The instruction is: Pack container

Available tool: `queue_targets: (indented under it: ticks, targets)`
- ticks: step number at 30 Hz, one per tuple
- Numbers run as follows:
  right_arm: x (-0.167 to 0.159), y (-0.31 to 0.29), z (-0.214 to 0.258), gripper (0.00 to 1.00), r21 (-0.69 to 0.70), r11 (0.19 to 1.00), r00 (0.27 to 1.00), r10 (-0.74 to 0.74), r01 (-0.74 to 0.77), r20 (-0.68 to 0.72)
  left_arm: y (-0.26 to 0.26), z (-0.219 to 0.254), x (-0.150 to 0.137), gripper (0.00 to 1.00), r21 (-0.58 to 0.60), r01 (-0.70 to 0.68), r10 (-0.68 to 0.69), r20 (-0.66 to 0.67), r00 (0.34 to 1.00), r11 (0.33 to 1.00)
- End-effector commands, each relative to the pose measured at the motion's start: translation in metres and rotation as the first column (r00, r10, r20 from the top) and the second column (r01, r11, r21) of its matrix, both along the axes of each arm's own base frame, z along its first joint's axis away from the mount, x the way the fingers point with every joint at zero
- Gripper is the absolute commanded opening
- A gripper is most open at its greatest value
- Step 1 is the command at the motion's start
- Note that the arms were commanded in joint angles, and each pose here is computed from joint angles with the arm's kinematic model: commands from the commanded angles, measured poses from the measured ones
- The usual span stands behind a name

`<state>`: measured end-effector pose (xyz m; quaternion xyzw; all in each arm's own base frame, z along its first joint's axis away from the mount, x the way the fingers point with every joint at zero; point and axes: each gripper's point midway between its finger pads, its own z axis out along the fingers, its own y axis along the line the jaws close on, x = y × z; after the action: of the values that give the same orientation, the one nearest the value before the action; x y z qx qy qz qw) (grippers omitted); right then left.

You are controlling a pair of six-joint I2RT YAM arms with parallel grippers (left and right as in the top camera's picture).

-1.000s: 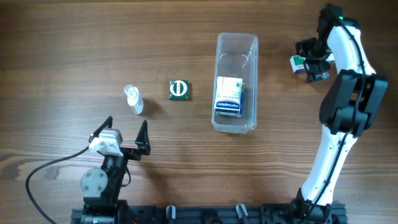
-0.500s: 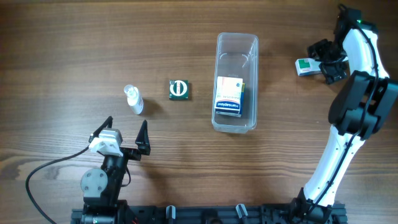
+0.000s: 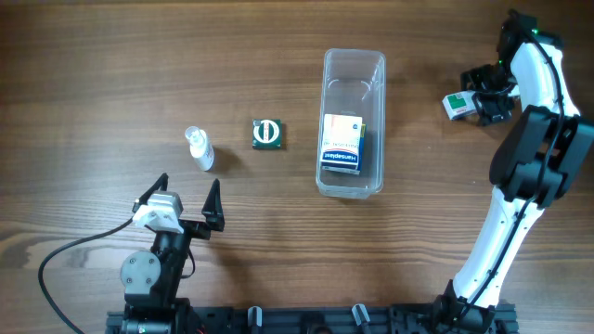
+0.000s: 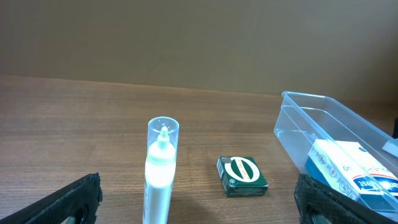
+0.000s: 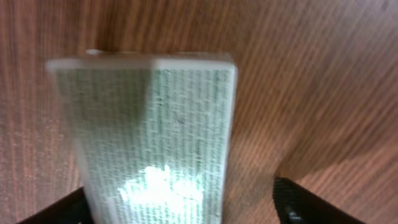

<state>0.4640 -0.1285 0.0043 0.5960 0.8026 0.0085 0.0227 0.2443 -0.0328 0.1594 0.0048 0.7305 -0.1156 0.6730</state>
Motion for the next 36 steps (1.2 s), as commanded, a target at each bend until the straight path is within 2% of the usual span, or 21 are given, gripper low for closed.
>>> queue_targets:
  ticks: [1,5,15,21,25,30,36]
  targets:
    - [0.007,0.0,-0.004,0.72,-0.006,1.0,1.0,0.021,-0.021,0.015,0.001,-0.002,0.0,1.0,0.018,-0.001,0.001,-0.003,1.0,1.0]
    - [0.007,-0.001,-0.004,0.7,-0.012,1.0,1.0,0.029,-0.029,0.013,0.001,-0.002,0.0,1.0,0.018,-0.001,0.001,-0.003,1.0,1.0]
    - [0.01,-0.002,-0.003,0.51,-0.018,0.997,0.997,0.071,-0.07,0.024,0.001,-0.002,0.0,1.0,0.019,-0.001,0.001,-0.003,1.0,1.0]
    - [0.014,-0.001,0.013,0.5,-0.033,0.994,0.992,0.11,-0.108,0.056,0.001,-0.002,0.0,1.0,0.018,-0.001,0.001,-0.003,1.0,1.0]
    - [0.023,0.005,0.046,0.5,-0.066,0.986,0.98,0.159,-0.152,0.124,0.001,-0.002,0.0,1.0,0.019,-0.001,0.001,-0.003,1.0,1.0]
    - [0.033,0.04,0.106,0.5,-0.118,0.955,0.929,0.292,-0.271,0.226,0.001,-0.002,0.0,1.0,0.018,-0.001,0.001,-0.003,1.0,1.0]
    - [0.036,0.124,0.183,0.51,-0.229,0.856,0.786,0.517,-0.464,0.338,0.001,-0.002,0.0,1.0,0.018,-0.001,0.001,-0.003,1.0,1.0]
